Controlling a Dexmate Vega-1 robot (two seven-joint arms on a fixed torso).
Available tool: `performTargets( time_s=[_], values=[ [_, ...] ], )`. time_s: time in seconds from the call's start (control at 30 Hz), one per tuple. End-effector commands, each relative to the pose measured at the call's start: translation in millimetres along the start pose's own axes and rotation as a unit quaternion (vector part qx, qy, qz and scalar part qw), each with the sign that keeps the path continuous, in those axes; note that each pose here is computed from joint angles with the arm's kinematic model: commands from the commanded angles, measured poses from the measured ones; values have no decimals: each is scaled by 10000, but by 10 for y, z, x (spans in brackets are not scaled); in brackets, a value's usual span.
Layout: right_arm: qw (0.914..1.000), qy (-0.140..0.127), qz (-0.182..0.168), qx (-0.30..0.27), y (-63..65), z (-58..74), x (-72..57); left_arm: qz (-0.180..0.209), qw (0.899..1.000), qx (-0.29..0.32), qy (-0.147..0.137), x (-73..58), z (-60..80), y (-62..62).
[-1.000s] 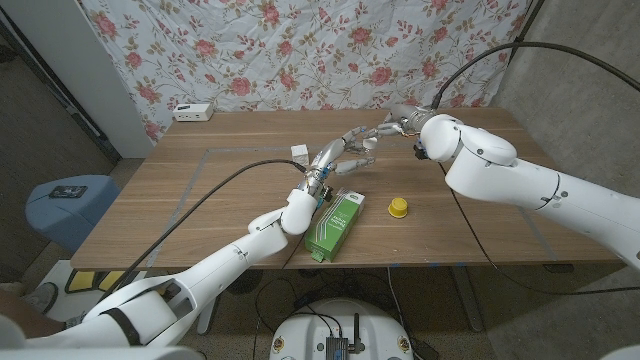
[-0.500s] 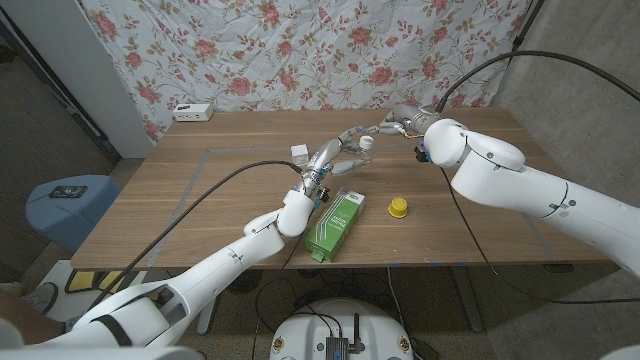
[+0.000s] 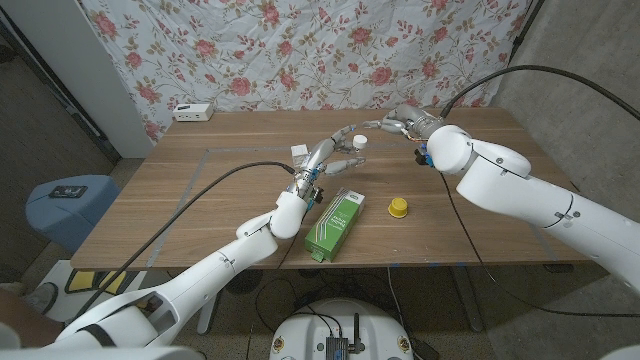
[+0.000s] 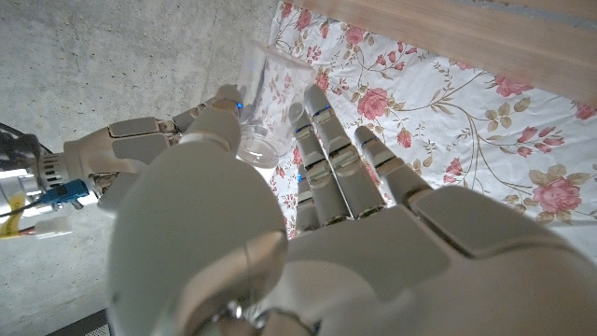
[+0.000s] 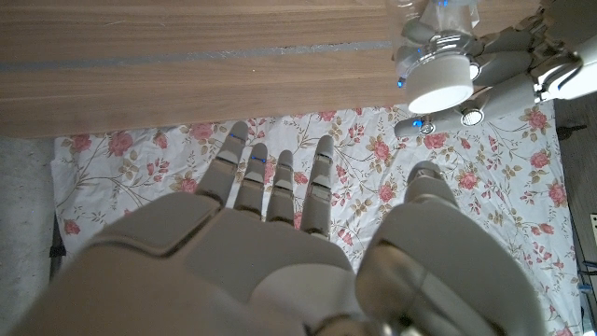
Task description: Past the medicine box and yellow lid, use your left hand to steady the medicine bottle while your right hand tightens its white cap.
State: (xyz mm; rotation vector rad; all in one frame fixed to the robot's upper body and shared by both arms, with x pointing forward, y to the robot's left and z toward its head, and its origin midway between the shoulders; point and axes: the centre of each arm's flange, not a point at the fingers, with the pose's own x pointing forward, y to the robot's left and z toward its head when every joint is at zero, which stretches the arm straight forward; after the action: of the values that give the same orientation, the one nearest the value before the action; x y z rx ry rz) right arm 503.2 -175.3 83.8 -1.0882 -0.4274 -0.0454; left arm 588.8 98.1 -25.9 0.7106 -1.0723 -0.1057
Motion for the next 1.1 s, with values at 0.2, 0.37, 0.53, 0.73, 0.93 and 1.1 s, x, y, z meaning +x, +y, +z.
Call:
performTargets(
  time_s=[0.2,0.37,0.53,0.73,0.93,1.1],
  values=[
    [9962,-77,-454,734,105,-197,-19,144,9999,5,47,-158,-4,195],
    [9910,-280,-668,1128,150,-302,-10,282,9995,68,77,-241,12,277],
    [9870,-400,-724,1375,178,-383,17,407,9991,89,122,-310,16,356],
    [9826,-492,-736,1632,225,-460,57,520,9985,41,149,-364,8,409],
    [9791,-511,-626,1867,256,-495,110,623,9980,-16,137,-409,-35,440],
    [9752,-528,-662,2043,291,-515,145,689,9975,-43,144,-435,-62,470]
  ],
)
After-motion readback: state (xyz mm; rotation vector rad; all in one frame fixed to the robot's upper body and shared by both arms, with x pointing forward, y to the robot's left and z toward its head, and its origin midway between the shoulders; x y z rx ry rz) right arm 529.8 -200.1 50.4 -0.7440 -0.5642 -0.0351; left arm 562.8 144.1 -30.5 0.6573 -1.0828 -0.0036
